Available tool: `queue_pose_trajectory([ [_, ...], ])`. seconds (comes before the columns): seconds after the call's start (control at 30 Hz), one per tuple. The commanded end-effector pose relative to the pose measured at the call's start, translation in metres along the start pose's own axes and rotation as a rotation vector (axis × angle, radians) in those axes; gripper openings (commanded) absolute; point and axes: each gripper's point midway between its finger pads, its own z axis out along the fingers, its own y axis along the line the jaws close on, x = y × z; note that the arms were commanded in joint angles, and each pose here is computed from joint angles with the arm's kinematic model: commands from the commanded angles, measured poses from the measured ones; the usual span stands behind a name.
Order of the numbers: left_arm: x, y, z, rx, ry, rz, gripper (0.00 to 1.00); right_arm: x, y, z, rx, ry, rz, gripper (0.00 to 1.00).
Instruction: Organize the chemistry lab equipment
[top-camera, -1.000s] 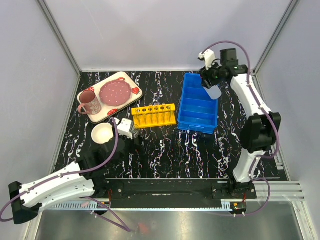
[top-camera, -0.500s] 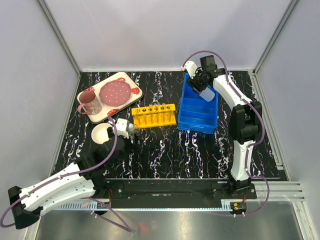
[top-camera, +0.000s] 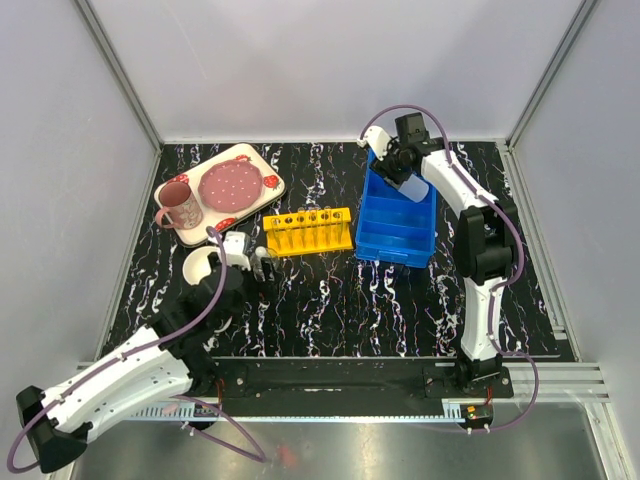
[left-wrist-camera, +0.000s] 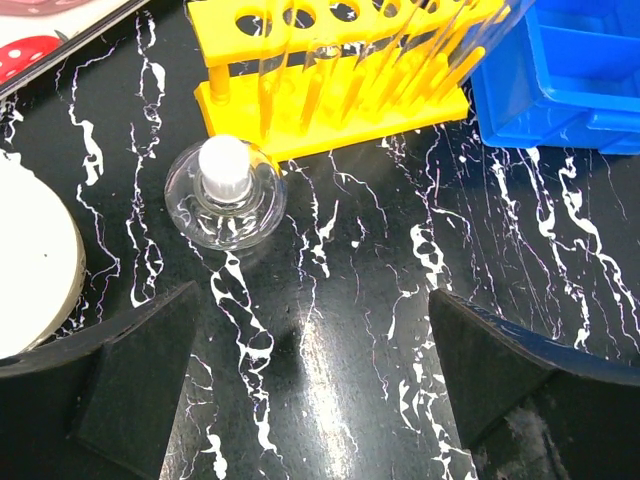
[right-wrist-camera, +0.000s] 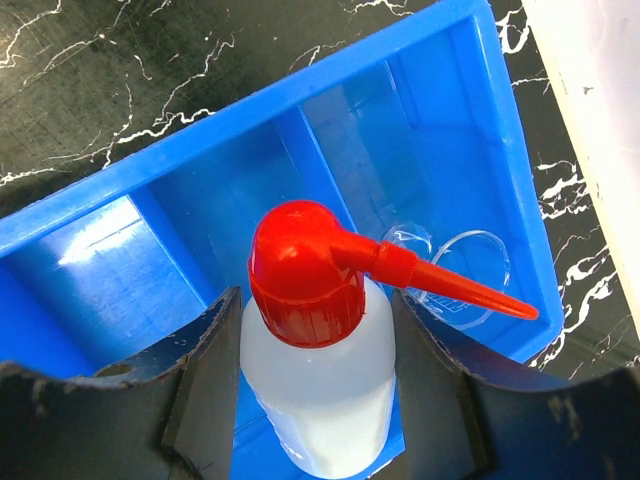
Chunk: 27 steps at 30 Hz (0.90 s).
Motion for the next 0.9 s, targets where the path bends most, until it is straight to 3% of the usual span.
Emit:
queue_pose_trajectory([
  [0.0, -0.003, -0.002, 0.003, 0.018, 0.021, -0.055, 0.99, -0.021, 0.003, -0.018, -0.010, -0.053, 0.017, 0.59],
  [0.1, -0.006, 0.006, 0.008, -0.003, 0.037, -0.091, 0.99, -0.032, 0.005, -0.035, -0.018, -0.092, 0.045, 0.62],
  [0.3, -0.015, 0.001, 0.013, 0.019, 0.062, -0.111, 0.99, -0.049, 0.014, -0.069, -0.052, -0.165, 0.071, 0.82],
  [0.5, -0.020, -0.002, 0.015, 0.031, 0.071, -0.118, 0.99, -0.053, 0.019, -0.080, -0.073, -0.180, 0.110, 0.86],
  [0.67, -0.015, 0.010, 0.019, -0.004, 0.093, -0.121, 0.99, -0.066, 0.073, -0.129, -0.309, -0.266, 0.173, 0.94],
  [0.7, -0.014, 0.014, 0.021, -0.012, 0.100, -0.127, 0.99, -0.076, 0.089, -0.153, -0.383, -0.342, 0.165, 0.94],
  [0.87, -0.015, 0.029, 0.038, -0.065, 0.149, -0.104, 0.99, -0.053, 0.157, -0.186, -0.588, -0.406, 0.220, 0.95],
])
